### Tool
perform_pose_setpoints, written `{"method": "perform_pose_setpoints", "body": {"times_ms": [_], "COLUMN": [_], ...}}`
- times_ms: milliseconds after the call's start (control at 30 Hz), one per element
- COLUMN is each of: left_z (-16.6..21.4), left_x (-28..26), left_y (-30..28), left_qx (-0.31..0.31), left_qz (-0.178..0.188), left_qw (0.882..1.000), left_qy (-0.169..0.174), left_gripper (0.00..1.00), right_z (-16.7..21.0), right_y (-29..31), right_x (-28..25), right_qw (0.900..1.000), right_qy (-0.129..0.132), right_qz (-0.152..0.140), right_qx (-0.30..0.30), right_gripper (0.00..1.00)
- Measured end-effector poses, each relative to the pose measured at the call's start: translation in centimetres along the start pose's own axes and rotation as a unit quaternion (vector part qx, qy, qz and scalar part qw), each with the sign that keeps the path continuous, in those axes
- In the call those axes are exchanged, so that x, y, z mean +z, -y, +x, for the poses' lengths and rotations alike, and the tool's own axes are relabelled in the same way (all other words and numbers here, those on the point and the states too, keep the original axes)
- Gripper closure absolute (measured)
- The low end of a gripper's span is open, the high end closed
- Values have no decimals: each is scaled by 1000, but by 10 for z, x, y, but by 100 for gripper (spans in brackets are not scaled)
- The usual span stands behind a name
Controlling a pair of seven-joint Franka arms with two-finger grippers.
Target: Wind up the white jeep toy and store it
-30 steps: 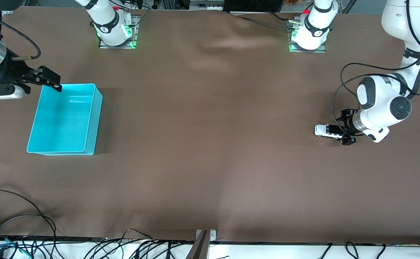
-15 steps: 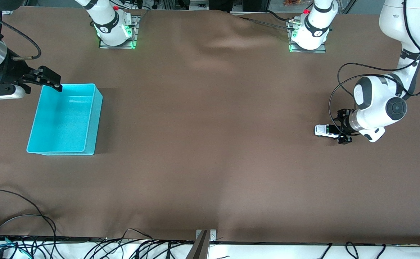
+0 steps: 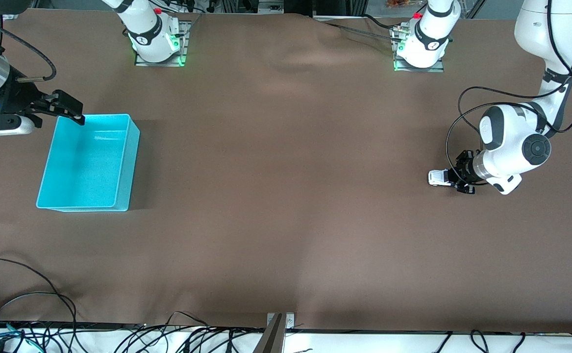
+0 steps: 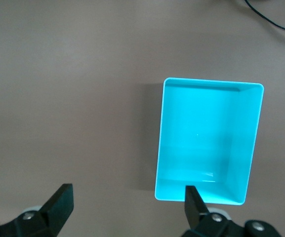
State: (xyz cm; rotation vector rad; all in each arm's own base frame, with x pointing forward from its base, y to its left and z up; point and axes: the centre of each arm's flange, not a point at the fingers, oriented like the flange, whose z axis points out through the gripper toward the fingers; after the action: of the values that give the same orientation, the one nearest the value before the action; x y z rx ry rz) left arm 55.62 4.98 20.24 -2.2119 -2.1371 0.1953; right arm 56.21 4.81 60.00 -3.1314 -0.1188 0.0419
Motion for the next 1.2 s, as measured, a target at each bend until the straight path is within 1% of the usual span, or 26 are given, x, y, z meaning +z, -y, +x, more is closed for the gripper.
{"method": "perform_pose_setpoints", "body": {"times_ms": [200, 367, 567, 700, 933, 1200], "left_z": [-14, -45, -84, -100, -102, -102], "left_x": [-7, -14, -12, -7, 7, 6], "left_y": [-5, -8, -6, -2, 7, 8], "left_qx": [-12, -16, 2, 13, 2, -28], "left_qz": [-6, -10, -5, -2, -20, -23], "left_qw": [1000, 1000, 1000, 1000, 1000, 999], "left_qy": [3, 10, 18, 21, 20, 21], "left_gripper": [50, 50, 50, 50, 50, 50], "right_z": [0, 0, 0, 0, 0, 0], "right_y": [0, 0, 0, 0, 0, 0], "right_x": [0, 0, 0, 0, 0, 0], "right_qw": [1000, 1000, 1000, 1000, 1000, 1000], "right_qy": [0, 0, 0, 0, 0, 0], "right_qz": [0, 1, 1, 1, 1, 1], "right_qx": [0, 0, 0, 0, 0, 0], "right_gripper": [0, 0, 0, 0, 0, 0]}}
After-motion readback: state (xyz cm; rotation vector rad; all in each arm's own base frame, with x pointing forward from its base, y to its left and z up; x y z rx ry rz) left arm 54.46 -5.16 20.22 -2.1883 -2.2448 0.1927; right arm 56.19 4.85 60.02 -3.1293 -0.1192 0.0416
